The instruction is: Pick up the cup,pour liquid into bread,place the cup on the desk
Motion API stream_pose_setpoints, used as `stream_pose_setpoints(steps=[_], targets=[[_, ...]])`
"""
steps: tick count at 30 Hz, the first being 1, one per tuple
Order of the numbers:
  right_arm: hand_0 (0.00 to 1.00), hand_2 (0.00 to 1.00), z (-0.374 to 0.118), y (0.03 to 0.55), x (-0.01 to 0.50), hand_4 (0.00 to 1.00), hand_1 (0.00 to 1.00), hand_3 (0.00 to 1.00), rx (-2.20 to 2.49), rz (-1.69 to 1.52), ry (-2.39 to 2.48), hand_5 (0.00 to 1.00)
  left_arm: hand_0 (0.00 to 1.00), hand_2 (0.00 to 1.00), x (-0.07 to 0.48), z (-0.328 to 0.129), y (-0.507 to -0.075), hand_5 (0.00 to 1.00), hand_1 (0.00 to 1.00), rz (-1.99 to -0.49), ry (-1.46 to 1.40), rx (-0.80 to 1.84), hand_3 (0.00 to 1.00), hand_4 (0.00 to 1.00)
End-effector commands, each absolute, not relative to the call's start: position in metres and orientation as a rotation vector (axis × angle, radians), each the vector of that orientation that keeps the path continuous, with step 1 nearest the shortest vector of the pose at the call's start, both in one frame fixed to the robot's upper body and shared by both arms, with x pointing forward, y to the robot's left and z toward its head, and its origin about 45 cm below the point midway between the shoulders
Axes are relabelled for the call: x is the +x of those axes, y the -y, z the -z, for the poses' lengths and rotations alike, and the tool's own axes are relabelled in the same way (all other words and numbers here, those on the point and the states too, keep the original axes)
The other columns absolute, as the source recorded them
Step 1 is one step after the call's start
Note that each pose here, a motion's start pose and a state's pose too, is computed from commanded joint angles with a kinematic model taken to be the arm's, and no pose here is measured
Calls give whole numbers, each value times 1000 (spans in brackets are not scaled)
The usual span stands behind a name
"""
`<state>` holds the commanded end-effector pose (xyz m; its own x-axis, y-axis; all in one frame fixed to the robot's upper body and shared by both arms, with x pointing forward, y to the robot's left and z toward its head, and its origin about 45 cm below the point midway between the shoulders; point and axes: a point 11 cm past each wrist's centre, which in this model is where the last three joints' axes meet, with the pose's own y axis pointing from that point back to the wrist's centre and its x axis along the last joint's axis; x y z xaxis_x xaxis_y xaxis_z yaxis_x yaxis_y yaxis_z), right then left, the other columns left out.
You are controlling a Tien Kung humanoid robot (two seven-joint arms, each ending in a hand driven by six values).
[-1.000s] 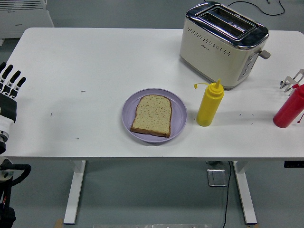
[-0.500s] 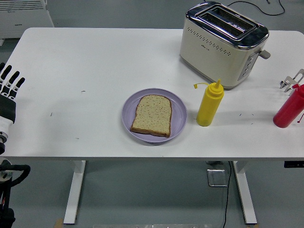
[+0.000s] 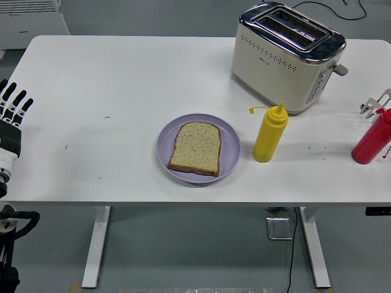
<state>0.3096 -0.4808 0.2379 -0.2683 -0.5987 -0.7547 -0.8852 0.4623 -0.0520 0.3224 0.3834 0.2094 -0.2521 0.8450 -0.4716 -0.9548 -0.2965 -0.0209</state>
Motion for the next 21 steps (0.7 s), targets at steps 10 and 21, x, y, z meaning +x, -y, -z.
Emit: stream_pose_setpoints(steps=[10, 21], targets=[[792, 731, -239, 477, 312, 622, 734, 760, -1249, -497, -1968, 595, 716, 804, 323, -210, -383, 998, 758, -1824, -318, -473, 708, 665], [793, 731, -244, 473, 316, 623, 733, 759, -1264, -489, -1947, 597, 716, 804, 324, -212, -384, 998, 758, -1824, -313, -482, 709, 665]])
